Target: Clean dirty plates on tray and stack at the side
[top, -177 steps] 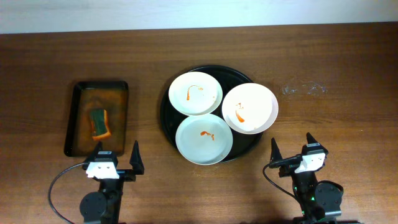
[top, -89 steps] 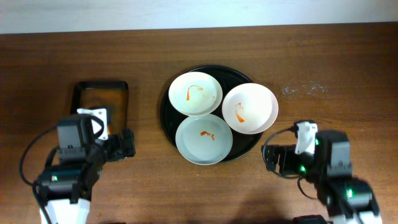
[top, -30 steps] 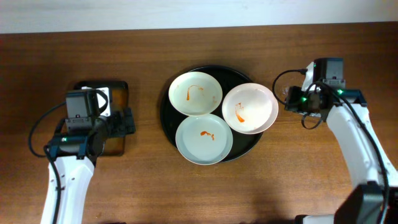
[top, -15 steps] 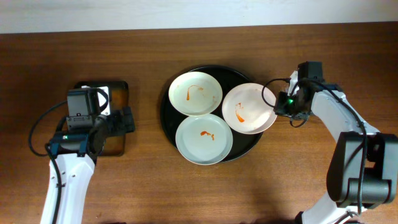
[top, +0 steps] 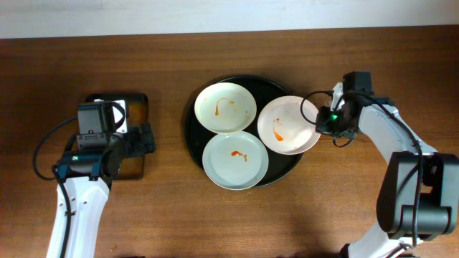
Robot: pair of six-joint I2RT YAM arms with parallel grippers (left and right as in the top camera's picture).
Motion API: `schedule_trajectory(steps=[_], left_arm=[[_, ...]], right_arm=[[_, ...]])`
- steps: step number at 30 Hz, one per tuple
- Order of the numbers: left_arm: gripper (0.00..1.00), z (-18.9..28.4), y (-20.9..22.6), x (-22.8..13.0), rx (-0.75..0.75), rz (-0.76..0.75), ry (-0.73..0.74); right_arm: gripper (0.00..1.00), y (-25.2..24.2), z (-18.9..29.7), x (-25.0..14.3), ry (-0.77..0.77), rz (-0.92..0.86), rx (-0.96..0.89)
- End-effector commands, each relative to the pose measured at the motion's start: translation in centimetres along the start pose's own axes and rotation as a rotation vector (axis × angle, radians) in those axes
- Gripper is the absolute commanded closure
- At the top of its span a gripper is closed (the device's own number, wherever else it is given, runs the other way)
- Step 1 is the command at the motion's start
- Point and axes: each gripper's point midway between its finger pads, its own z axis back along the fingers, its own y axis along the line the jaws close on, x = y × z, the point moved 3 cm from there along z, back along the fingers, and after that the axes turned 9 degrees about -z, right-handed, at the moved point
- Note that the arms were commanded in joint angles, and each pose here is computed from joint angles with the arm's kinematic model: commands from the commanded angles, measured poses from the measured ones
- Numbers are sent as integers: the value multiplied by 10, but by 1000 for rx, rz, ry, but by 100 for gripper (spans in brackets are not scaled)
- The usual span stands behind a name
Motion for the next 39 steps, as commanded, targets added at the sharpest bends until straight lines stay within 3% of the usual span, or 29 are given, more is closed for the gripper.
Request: schedule_trajectory(steps=[1, 5, 8, 12, 14, 20, 21, 22, 27, 29, 37, 39], left_arm=[[7, 2, 1, 5, 10, 8, -9], [10, 2, 1, 6, 11, 8, -9], [40, -3, 6, 8, 26, 16, -14], [60, -16, 26, 10, 64, 63, -8], [65, -26, 35, 12, 78, 82, -6], [64, -71, 53, -1, 95, 85, 86], [52, -78, 55, -5, 96, 92, 106], [48, -86, 58, -9, 98, 100, 125], [42, -110, 79, -24, 119, 155, 177], [23, -116, 88, -25, 132, 175, 171], [23, -127, 92, -19, 112, 187, 130], [29, -132, 92, -22, 110, 188, 142]], right_arm=[[96, 9, -8, -10, 34, 29, 12], [96, 14, -9, -13, 36, 50, 2], [96, 13, -9, -15, 43, 46, -2], [96, 13, -9, -15, 42, 46, -1], [96, 13, -9, -15, 42, 46, -1], [96, 13, -9, -15, 43, 46, -1], [96, 13, -9, -15, 43, 46, -1], [96, 13, -9, -15, 44, 46, -2], [96, 12, -9, -16, 50, 45, -4], [96, 12, -9, -16, 50, 45, -4], [96, 12, -9, -17, 56, 43, -6], [96, 12, -9, -18, 59, 42, -7]])
